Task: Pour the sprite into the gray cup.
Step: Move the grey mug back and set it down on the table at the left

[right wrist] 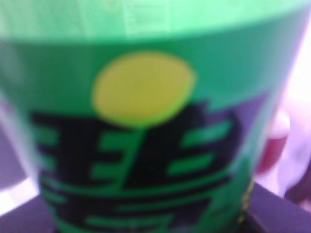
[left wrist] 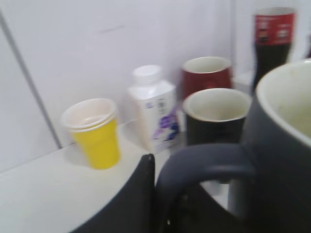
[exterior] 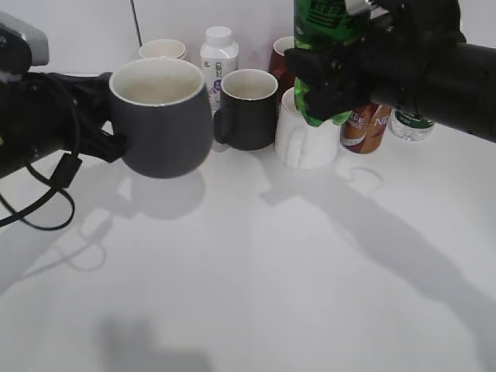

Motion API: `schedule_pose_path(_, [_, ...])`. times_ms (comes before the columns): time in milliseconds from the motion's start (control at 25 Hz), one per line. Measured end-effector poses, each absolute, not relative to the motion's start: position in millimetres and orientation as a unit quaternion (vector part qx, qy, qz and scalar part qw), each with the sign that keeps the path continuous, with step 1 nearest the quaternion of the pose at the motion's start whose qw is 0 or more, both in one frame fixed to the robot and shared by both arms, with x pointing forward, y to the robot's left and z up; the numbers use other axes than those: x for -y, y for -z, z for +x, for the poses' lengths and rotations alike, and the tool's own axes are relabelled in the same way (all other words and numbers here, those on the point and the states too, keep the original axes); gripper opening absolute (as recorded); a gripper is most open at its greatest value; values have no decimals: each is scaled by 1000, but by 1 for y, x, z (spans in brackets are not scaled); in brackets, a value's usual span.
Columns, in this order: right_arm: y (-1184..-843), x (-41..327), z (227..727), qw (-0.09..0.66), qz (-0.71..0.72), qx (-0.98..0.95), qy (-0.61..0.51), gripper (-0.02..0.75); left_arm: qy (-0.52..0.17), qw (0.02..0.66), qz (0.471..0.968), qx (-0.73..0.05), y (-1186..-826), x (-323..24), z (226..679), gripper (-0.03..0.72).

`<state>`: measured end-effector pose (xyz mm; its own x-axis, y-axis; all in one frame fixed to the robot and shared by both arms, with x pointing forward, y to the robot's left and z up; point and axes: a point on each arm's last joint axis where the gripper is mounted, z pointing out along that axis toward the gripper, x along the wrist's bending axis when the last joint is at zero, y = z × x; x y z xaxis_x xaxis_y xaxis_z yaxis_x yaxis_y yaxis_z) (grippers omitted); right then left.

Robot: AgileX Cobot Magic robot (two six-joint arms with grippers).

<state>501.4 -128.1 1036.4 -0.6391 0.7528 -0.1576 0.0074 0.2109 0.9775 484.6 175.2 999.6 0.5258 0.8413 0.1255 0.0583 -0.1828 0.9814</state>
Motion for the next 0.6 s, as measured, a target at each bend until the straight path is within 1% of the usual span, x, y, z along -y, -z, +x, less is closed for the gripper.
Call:
schedule_pose_path(160, [-1034, 130, 500, 317, 294, -694, -575, 384, -372, 547, 663, -351, -978, -186, 504, 49])
schedule_pose_path(360, [-1018, 137, 494, 301, 334, -688, -570, 384, -391, 556, 633, -372, -948, -199, 523, 49])
schedule_pose_path(480, [-1008, 141, 489, 293, 345, -694, -560, 384, -388, 541, 634, -393, -925, -206, 529, 49])
schedule_pose_path(600, [-1006, 142, 488, 291, 347, -696, -558, 384, -379, 528, 642, -407, -905, -208, 532, 49])
